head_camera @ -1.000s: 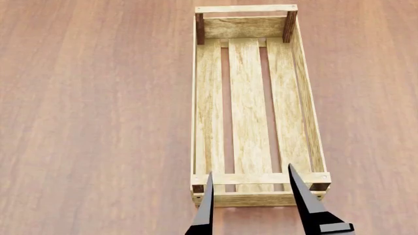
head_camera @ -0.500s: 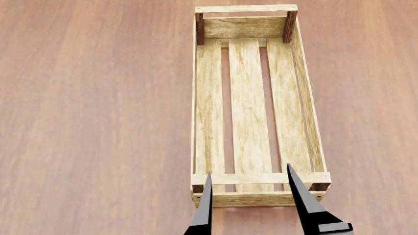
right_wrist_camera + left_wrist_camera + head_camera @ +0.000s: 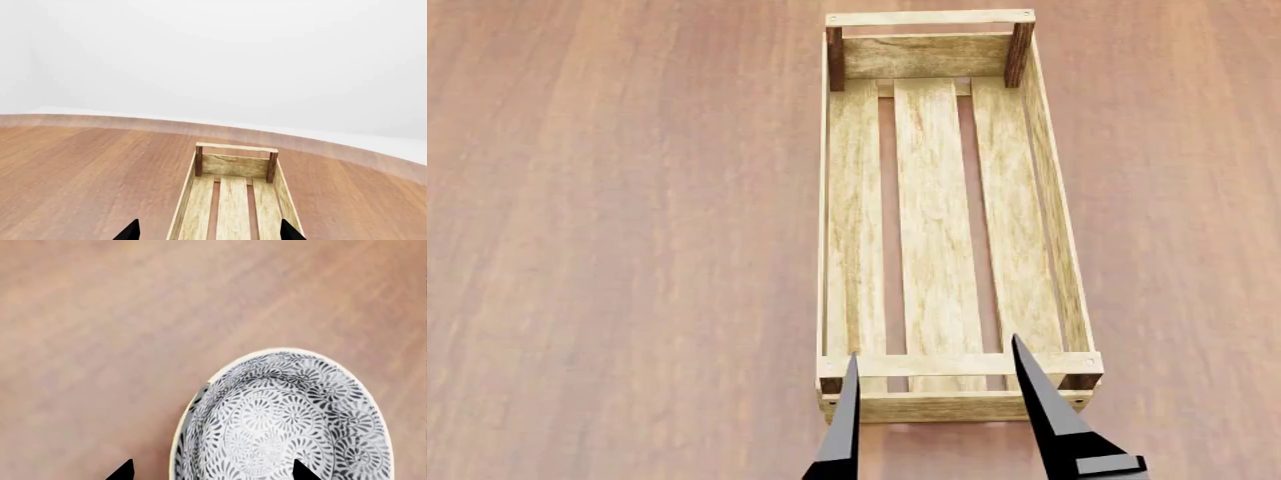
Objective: Stack the right bowl on the left bowl and place them in the tray.
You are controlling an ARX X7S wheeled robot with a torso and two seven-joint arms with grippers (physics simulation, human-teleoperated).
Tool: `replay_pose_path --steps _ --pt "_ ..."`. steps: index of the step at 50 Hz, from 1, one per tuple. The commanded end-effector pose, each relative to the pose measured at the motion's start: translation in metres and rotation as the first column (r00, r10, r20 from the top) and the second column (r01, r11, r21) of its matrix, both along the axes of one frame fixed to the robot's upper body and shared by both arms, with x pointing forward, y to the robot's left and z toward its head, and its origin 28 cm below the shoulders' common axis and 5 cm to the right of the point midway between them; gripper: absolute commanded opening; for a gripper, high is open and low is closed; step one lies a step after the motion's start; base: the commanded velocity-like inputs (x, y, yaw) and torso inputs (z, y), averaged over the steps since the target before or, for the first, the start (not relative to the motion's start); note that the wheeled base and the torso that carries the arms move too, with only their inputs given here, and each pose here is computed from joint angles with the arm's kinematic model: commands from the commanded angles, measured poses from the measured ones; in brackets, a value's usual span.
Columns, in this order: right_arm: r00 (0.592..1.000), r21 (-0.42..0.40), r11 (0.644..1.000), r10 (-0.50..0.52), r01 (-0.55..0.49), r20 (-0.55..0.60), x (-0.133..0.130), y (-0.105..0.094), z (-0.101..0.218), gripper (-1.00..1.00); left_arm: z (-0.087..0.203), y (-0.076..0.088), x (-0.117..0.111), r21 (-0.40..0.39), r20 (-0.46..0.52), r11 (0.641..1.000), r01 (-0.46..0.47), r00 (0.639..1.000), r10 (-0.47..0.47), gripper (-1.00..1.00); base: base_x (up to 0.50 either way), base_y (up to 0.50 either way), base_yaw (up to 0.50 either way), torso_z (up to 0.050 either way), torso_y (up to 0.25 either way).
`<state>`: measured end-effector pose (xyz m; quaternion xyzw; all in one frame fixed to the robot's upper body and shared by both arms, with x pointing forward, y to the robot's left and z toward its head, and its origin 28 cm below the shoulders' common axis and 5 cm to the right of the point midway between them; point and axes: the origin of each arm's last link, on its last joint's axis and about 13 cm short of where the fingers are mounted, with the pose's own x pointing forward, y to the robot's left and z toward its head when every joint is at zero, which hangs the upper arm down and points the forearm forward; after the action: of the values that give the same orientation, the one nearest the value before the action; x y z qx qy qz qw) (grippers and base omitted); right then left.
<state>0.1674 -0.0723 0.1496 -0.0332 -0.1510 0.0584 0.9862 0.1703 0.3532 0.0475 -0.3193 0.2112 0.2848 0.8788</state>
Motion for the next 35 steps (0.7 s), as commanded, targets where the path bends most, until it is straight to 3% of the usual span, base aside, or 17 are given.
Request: replay_pose_path --steps 1,32,33,35 --pt "1.000 0.015 1.000 -0.002 0.002 0.010 0.0070 -0.0017 -0.0006 1.00 -0.0030 0.0055 0.0003 -0.046 0.042 0.998 -0.031 0.999 0.033 1.00 0.00 0.00 0.00 0.000 0.000" --pt "1.000 0.015 1.000 0.001 -0.001 0.011 0.0070 -0.0013 -0.0010 1.00 -0.0106 0.0065 0.0078 -0.073 0.037 0.997 -0.038 0.998 0.041 1.00 0.00 0.00 0.00 0.000 0.000" --pt "1.000 0.016 1.000 0.000 0.000 0.011 0.0068 -0.0014 -0.0007 1.00 -0.0100 0.0062 0.0074 -0.071 0.036 0.997 -0.041 0.998 0.043 -1.00 0.00 0.00 0.00 0.000 0.000" --pt "1.000 0.015 1.000 0.000 -0.001 0.010 0.0070 -0.0014 -0.0012 1.00 -0.0097 0.0064 0.0072 -0.070 0.036 0.997 -0.044 0.998 0.047 -1.00 0.00 0.00 0.00 0.000 0.000"
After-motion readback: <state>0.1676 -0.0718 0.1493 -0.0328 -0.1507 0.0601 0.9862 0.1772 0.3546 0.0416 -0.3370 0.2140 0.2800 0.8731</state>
